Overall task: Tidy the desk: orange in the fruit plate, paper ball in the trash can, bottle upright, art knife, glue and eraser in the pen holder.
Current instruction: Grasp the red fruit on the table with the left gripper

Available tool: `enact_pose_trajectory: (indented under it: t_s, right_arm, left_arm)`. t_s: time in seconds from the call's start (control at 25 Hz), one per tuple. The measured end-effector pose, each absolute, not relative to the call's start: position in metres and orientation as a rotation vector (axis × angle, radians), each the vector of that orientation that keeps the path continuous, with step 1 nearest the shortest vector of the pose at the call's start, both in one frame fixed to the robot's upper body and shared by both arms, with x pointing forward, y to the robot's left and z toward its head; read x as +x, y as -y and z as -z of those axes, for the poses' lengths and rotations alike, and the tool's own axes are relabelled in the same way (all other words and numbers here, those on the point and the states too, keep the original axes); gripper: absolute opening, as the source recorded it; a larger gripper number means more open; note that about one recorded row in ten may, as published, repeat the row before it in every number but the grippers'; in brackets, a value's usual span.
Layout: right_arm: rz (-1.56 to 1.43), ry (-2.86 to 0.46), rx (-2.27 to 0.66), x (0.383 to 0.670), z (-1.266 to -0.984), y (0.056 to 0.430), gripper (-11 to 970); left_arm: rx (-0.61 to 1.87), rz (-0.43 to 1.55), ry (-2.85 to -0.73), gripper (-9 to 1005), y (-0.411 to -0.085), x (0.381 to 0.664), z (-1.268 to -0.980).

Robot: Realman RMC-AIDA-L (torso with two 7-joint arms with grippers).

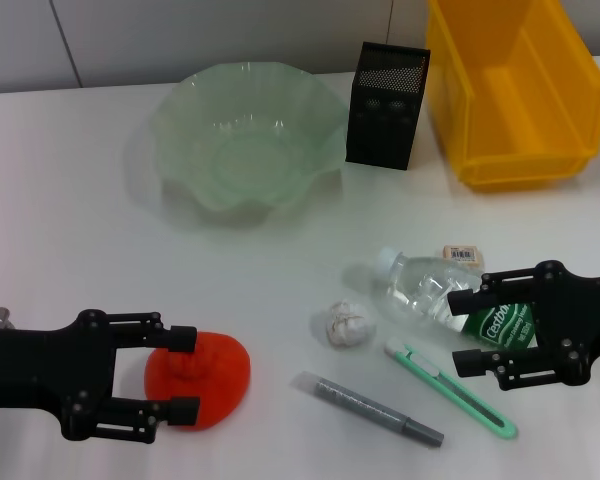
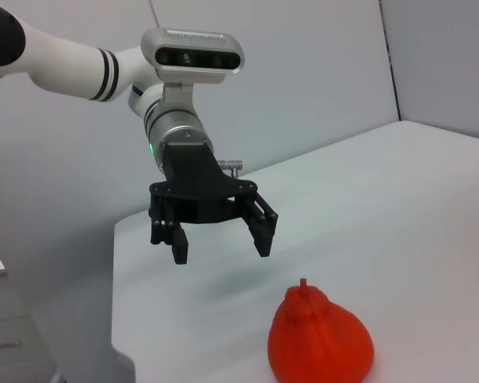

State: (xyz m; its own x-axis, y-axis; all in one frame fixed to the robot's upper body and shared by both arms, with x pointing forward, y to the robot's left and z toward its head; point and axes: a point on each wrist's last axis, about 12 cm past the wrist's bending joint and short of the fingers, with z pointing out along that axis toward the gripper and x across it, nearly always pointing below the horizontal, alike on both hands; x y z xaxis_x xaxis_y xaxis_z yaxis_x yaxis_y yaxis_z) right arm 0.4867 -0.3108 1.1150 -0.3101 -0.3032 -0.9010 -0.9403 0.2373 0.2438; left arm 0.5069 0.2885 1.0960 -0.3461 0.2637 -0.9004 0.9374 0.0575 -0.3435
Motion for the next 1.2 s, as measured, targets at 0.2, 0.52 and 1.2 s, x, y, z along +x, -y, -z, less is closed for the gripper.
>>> enact_pose_trajectory:
  t_s: [0.2,0.52,1.2]
  right_arm:
    - [-1.08,-1.764,-1.153,0.487,-1.115,0.311,671]
    - [-1.082,-1.765,-1.151,0.487,-1.115,0.311,671]
    - [-1.09,-1.755,-1.14,0.486,-1.117,0.311,670]
  left_arm:
    - [1.214,1.321,-1.687,785,-0.288,0.507,-1.096]
    - [1.211,1.326,-1.691,785,-0.289,0.506,-1.095]
    - [1.21,1.087,-1.75,784,-0.301,0.502,-1.092]
